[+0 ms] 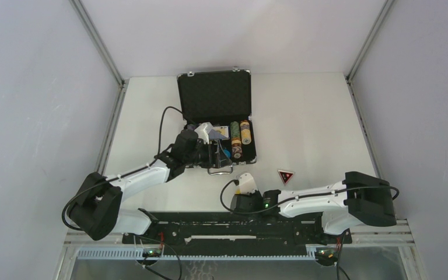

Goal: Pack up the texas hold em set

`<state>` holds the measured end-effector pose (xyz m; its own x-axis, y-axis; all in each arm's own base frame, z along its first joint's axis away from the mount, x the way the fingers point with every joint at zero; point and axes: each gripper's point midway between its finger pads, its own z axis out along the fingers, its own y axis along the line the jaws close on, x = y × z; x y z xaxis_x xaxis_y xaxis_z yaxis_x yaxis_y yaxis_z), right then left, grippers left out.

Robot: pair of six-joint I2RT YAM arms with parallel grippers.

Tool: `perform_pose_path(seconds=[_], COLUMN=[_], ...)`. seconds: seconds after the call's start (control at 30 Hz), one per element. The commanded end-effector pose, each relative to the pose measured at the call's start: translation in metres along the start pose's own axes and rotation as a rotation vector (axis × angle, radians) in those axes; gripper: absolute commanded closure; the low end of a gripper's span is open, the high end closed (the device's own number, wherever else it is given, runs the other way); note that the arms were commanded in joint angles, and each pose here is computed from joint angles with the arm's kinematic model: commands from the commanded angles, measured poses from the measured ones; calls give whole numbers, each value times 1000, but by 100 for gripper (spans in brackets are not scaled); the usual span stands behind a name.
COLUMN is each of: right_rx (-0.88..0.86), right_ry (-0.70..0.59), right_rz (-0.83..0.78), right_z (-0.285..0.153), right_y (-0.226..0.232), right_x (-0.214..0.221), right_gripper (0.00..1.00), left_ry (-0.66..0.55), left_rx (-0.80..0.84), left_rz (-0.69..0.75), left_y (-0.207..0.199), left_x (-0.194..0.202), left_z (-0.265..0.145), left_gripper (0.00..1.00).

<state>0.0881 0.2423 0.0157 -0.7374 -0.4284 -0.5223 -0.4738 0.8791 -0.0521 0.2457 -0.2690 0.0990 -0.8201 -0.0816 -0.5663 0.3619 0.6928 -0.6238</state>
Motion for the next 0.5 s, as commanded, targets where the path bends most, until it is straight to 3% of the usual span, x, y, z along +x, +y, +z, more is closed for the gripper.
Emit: perform_pose_path(seconds=[0.0,0.17,0.27,0.33,0.47], right_rx=[-14,-12,4,-7,-10], right_ry=[-70,-123,-132,-116,-79], right_rz=[21,21,-8,-53,-81], right_z=[-12,-19,-17,-14,-5], right_y=[6,4,0,1,0], right_x=[-22,-35,-36,-33,-28], right_gripper=[99,91,74,46,33], left_ry=[-21,-19,-21,-22,-18], left_rx=[22,22,23,22,23], left_rz=[10,10,12,12,12], left_y=[-6,-6,-7,-6,-6], left_x=[-10,-9,-10,-10,-9], left_z=[0,0,0,0,0], left_gripper=[25,25,25,25,25])
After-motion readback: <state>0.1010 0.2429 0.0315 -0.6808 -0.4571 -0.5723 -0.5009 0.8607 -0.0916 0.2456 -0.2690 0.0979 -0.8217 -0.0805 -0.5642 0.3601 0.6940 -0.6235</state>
